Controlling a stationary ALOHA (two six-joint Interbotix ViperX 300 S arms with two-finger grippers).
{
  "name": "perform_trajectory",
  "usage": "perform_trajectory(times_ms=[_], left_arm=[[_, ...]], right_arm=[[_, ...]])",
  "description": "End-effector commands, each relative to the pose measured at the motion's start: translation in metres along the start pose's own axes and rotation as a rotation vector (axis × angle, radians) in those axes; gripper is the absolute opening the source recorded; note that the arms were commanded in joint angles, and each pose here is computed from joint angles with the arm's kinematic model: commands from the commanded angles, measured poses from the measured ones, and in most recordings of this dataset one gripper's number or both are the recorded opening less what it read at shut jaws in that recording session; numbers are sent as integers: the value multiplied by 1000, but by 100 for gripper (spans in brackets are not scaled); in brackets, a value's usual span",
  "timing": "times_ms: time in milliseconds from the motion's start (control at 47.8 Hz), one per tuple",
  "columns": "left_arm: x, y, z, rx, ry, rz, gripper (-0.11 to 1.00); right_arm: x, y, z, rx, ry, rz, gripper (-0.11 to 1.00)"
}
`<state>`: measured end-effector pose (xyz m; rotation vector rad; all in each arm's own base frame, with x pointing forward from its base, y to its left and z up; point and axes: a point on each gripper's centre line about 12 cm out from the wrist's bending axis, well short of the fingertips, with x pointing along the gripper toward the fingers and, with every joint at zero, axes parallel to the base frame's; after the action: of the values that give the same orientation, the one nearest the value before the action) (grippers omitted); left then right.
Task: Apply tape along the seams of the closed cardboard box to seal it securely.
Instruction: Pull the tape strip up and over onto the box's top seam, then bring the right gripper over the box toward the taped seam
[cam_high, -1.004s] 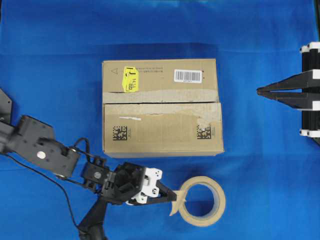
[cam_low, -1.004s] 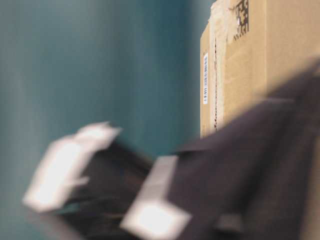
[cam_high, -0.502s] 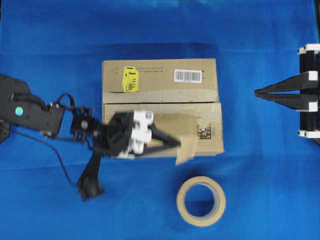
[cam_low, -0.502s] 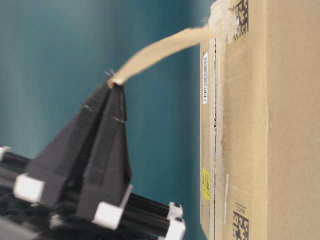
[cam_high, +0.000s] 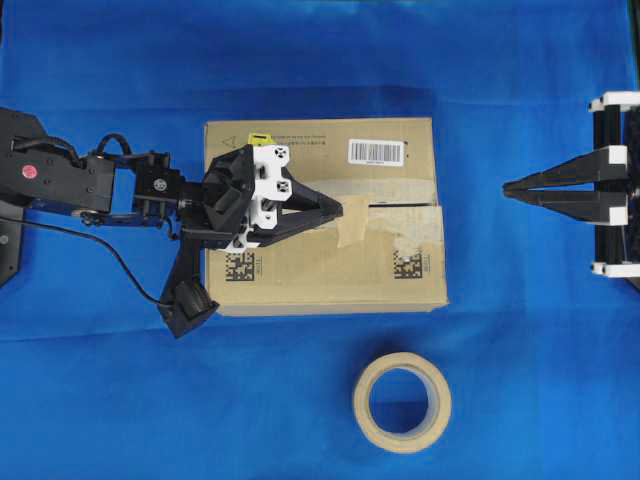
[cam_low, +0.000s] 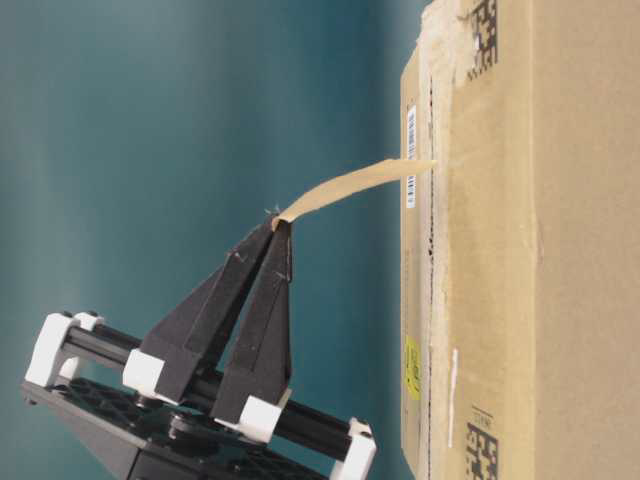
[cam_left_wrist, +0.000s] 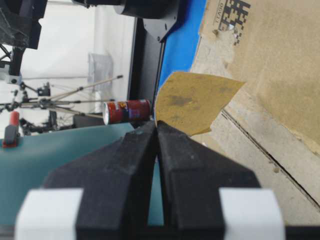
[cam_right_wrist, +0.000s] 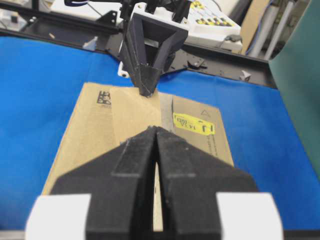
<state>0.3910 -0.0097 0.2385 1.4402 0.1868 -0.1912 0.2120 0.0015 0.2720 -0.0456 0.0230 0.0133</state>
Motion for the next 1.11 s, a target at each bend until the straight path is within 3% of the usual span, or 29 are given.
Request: perform_trajectory(times_ms=[0, 293, 565, 1088], left_arm=[[0, 8, -1, -1, 2, 19, 0], [-2, -11, -14, -12, 45, -126, 0], [-4, -20, -20, 1, 63, -218, 0], [-6, -24, -26, -1, 80, -255, 0]], right_arm=[[3, 0, 6, 0, -14, 2, 0], [6, 0, 5, 2, -14, 3, 0], [8, 0, 2, 2, 0, 3, 0], [26, 1, -8, 24, 27, 5, 0]])
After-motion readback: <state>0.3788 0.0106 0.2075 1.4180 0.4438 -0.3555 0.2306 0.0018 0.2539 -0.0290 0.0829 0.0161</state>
